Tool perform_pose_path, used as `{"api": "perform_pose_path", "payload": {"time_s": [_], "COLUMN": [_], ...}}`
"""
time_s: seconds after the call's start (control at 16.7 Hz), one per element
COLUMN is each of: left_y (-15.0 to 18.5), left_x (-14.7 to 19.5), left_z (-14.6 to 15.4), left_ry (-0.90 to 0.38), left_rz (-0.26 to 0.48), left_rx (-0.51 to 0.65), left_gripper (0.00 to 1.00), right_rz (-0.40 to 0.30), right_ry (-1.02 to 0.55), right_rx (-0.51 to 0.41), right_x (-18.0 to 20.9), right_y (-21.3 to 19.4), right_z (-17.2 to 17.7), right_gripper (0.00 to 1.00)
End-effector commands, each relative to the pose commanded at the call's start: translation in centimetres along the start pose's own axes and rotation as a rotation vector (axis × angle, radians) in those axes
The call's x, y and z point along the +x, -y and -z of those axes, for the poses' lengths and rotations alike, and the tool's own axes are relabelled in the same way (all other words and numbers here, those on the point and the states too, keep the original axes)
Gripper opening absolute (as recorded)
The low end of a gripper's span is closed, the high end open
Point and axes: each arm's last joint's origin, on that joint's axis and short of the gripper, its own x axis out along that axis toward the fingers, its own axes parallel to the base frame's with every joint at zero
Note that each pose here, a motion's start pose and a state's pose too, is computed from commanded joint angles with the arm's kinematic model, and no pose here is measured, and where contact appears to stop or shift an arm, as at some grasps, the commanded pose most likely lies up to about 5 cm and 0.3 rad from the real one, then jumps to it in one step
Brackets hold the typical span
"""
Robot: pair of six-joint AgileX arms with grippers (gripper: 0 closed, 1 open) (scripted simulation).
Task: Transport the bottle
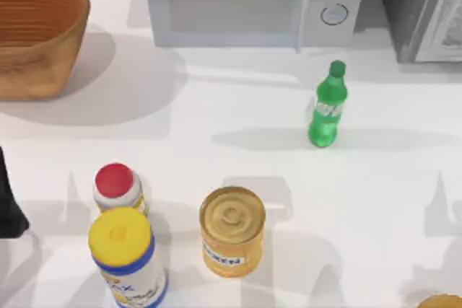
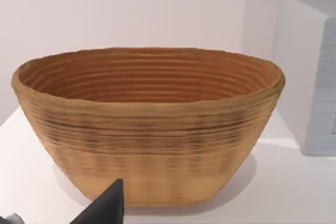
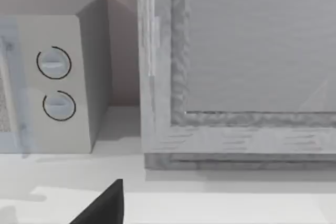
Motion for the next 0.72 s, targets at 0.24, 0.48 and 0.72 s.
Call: {"api": "perform_pose_path", "payload": {"time_s": [0.24,0.48,0.72], "left_y": [0.2,1.1,3.4], "left_x": [0.1,1.1,4.1], "left_z": [-0.2,-1.7,-4.4], "left_ry": [-0.014,-0.072,-0.141], "left_rz": [0.016,0.101,0.232], "left_rx": [0.003,0.014,0.029], "left_gripper": [1.00,1.00,1.00], "right_rz": [0.000,0.000,0.000], "right_ry": [0.000,0.000,0.000], "right_rx": [0.000,0.000,0.000], "right_x": [0.0,0.0,0.0], "right_y": [0.0,0.0,0.0], "right_z": [0.0,0.0,0.0], "right_gripper": [1.00,1.00,1.00]}}
